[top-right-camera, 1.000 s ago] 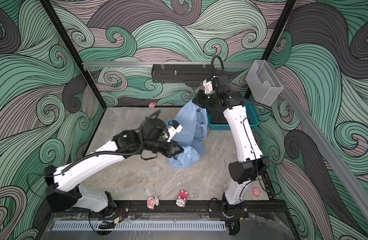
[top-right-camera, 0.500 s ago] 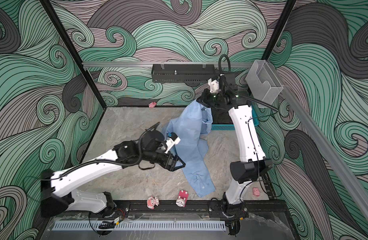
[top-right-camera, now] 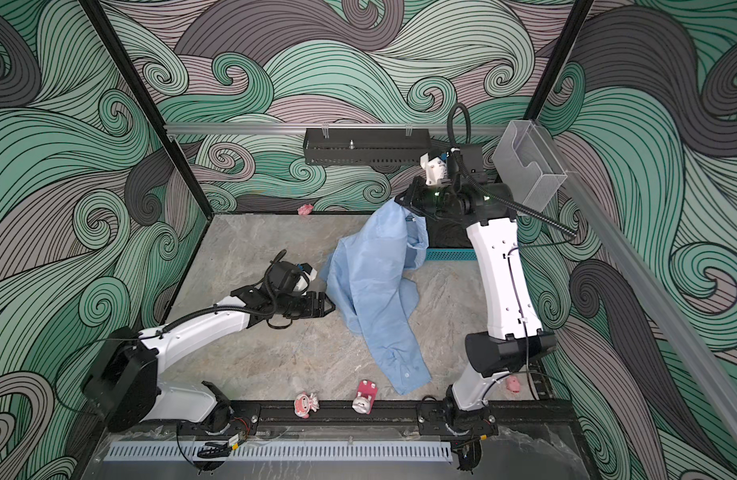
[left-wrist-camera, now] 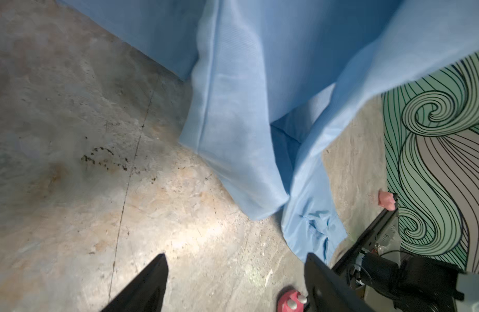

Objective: Fold and stack the long sleeve shirts

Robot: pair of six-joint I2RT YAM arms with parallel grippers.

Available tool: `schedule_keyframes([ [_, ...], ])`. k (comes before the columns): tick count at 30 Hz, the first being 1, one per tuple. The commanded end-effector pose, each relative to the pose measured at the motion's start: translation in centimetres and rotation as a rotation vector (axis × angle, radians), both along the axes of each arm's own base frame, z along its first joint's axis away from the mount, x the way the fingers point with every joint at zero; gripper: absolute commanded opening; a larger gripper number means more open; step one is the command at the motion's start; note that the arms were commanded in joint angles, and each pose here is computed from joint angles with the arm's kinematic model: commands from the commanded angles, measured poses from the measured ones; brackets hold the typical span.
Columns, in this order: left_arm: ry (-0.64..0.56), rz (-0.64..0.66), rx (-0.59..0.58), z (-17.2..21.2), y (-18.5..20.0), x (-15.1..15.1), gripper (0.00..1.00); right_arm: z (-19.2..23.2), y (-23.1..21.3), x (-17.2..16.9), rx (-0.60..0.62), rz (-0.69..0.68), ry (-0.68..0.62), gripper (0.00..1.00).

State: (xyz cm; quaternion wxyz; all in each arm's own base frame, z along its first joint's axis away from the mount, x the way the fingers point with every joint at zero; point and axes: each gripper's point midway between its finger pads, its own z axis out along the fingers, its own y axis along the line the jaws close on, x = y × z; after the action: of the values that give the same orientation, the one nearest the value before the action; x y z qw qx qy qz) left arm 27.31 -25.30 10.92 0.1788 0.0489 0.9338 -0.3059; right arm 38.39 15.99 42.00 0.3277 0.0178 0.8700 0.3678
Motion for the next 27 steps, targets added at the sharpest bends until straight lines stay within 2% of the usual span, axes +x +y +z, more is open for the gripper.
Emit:
schedule_keyframes([
  [1, -0.077, -0.033, -0.057, 1.8, -1.5, 2.6, 0.81, 1.1, 0.2, -1.3, 0.007, 0.028, -0.028, 0.0],
  [6, -0.094, -0.063, -0.048, 0.9, -2.3, 4.6, 0.81, 1.1, 0.2, -1.9, 0.01, 0.039, -0.025, 0.0],
  [10, -0.082, -0.109, -0.097, 0.0, -3.2, 5.6, 0.74, 1.2, 0.2, -2.2, 0.009, 0.045, -0.031, 0.0],
  [14, -0.08, -0.129, -0.141, -0.5, -3.5, 6.0, 0.52, 1.3, 0.2, -2.4, 0.006, 0.048, -0.032, 0.0],
  [17, -0.069, -0.121, -0.121, -1.0, -2.8, 6.2, 0.43, 1.4, 0.2, -2.6, 0.009, 0.053, -0.033, 0.0],
  [20, -0.058, -0.097, -0.085, -1.6, -1.7, 6.6, 0.29, 1.7, 0.2, -2.8, 0.014, 0.054, -0.038, 0.0],
  [21, -0.054, -0.091, -0.072, -1.7, -1.4, 6.7, 0.28, 1.8, 0.2, -2.9, 0.016, 0.055, -0.041, 0.0],
  [22, -0.048, -0.083, -0.055, -1.9, -1.0, 6.8, 0.3, 1.9, 0.3, -3.0, 0.02, 0.056, -0.04, 0.0],
  [25, -0.047, -0.057, -0.025, -2.0, -0.1, 7.1, 0.62, 2.1, 0.2, -3.1, 0.024, 0.056, -0.046, 0.0],
  [27, -0.059, -0.049, -0.013, -1.9, 0.4, 7.3, 0.69, 2.3, 0.2, -3.3, 0.026, 0.056, -0.048, 0.0],
])
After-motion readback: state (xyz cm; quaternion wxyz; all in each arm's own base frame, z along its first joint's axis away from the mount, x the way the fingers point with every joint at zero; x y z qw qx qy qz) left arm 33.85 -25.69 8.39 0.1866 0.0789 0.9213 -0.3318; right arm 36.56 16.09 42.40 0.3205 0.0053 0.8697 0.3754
